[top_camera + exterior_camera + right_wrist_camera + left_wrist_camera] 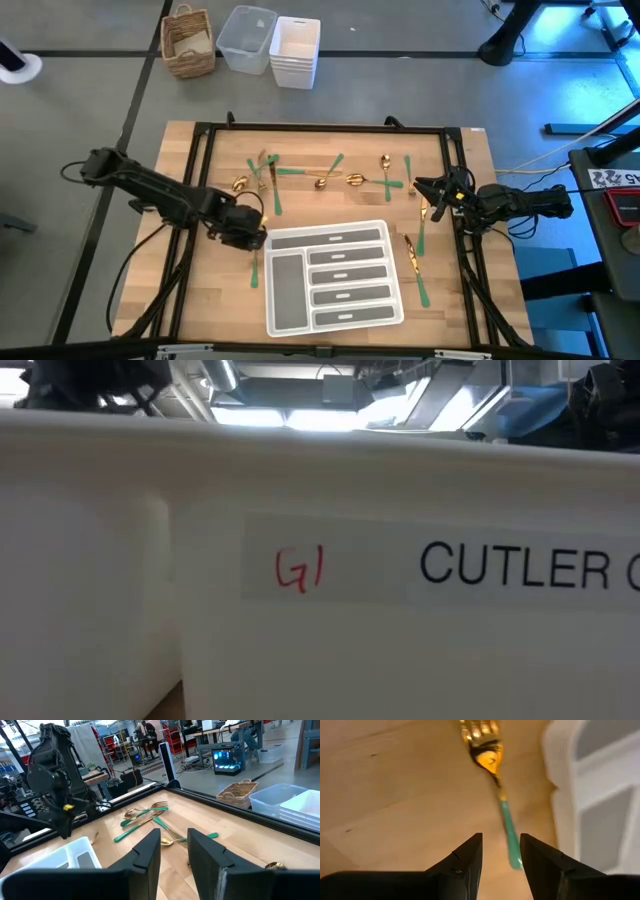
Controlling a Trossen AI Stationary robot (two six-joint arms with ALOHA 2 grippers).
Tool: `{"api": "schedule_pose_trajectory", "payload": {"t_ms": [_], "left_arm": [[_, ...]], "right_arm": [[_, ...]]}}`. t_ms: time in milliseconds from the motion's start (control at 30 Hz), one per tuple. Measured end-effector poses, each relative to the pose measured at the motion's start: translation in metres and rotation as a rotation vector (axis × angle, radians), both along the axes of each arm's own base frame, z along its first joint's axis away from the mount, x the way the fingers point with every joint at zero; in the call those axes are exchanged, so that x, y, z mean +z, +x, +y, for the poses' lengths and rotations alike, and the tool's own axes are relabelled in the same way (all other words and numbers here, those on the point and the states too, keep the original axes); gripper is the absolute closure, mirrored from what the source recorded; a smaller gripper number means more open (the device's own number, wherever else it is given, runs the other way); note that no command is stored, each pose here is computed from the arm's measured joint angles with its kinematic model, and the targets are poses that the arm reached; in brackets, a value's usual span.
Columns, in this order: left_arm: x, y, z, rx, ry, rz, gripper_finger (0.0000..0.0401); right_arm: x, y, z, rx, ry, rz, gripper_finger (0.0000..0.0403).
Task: Sort silverware
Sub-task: Put the green fork into the white silverware tray
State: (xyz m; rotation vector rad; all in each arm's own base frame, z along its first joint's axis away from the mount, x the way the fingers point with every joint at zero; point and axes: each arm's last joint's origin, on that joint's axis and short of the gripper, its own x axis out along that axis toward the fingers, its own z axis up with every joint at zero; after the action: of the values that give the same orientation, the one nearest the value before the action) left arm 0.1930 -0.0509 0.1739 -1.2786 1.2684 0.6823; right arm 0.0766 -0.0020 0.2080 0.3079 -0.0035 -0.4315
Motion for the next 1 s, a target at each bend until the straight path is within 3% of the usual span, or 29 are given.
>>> {"api": "schedule_pose_trajectory", "payload": {"t_ms": [333,700,1000], "left_arm": [[-0.029,0.025,-0.006,0.000,0.004,0.005,0.0276],[-0.035,0.022,-0.002,0.062,0.096,0.069,0.0277],[-0.036,0.014,0.000,0.049,0.127,0.143,0.0362]], "right_arm": [[0.000,0.000,0.000,-0.001,-0.001,0.003,0.0304],[-0.001,0.000,0.000,0.001,-0.002,0.010,0.0304],[-0.001,0.000,0.000,0.002,-0.002,0.010,0.0304]]}}
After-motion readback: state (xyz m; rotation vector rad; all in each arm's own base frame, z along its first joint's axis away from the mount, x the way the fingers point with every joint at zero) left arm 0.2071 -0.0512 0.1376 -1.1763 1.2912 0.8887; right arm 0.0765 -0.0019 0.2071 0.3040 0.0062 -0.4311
